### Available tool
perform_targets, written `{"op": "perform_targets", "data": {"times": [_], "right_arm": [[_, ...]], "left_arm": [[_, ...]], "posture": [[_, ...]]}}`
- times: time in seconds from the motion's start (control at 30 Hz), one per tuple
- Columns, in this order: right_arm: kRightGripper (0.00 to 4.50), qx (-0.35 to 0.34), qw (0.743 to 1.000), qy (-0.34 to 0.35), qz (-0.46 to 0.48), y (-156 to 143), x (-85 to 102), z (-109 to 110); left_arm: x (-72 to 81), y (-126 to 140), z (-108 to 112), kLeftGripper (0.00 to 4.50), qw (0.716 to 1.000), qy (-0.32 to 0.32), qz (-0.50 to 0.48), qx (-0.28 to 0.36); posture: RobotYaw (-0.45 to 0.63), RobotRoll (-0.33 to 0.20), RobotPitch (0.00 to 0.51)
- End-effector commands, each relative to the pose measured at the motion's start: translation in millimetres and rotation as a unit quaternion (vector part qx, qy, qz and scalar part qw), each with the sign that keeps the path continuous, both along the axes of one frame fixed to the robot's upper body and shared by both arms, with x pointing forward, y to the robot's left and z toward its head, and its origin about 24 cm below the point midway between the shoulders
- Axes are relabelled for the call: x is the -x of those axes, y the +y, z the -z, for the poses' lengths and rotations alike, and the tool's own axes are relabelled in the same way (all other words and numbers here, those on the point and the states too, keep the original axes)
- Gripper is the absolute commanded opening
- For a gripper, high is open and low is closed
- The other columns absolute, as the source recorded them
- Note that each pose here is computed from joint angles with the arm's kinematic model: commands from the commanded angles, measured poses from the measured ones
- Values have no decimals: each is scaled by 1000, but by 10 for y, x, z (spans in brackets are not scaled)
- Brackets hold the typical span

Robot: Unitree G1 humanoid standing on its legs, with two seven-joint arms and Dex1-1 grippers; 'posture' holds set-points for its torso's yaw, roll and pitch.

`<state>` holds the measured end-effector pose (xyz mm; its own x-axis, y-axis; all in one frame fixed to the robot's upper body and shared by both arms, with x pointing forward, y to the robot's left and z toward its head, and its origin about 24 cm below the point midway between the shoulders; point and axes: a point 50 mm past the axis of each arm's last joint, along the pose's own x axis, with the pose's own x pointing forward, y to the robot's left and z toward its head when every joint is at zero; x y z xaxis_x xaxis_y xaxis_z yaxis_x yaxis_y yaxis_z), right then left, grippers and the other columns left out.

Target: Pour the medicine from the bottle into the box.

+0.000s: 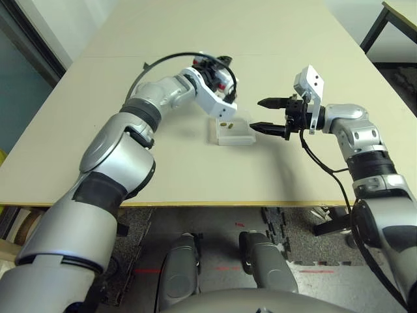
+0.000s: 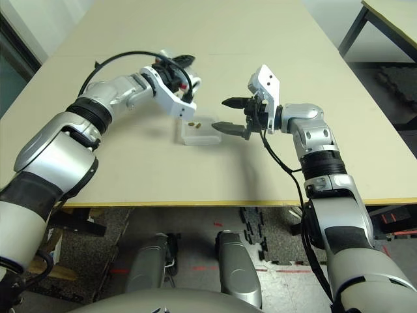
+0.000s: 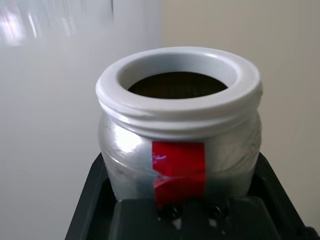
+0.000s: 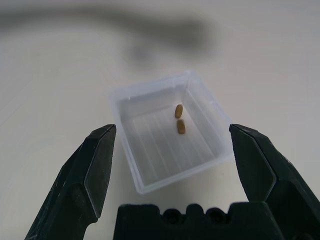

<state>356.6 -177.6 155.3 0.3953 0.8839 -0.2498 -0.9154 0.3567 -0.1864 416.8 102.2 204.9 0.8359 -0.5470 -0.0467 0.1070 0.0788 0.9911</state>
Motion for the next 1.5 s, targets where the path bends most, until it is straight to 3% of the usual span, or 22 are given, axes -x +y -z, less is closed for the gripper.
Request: {"op": "perform_targets", "data": {"times": [0.03, 0.23, 0.53, 1.0, 1.5], "right_arm": [[4500, 14, 1000, 5, -1, -23, 1, 60], [4500, 30, 1000, 5, -6, -44, -7, 91], [4500, 24, 1000, 4, -1, -66, -39, 77], [4500, 24, 1000, -1, -2, -62, -43, 41], [4500, 16, 1000, 6, 17, -108, -51, 54]], "left_arm": [[-14, 101, 24, 2599, 991, 70, -26, 108], [-23, 312, 114, 2599, 941, 157, -69, 292], [61, 557, 363, 2599, 868, 220, -98, 434], [248, 574, 856, 2599, 800, 292, -102, 514], [236, 673, 949, 2599, 756, 294, -101, 577]], "posture": [[-27, 0, 97], [-15, 0, 101], [-6, 0, 100], [-21, 0, 100], [-43, 0, 106]]}}
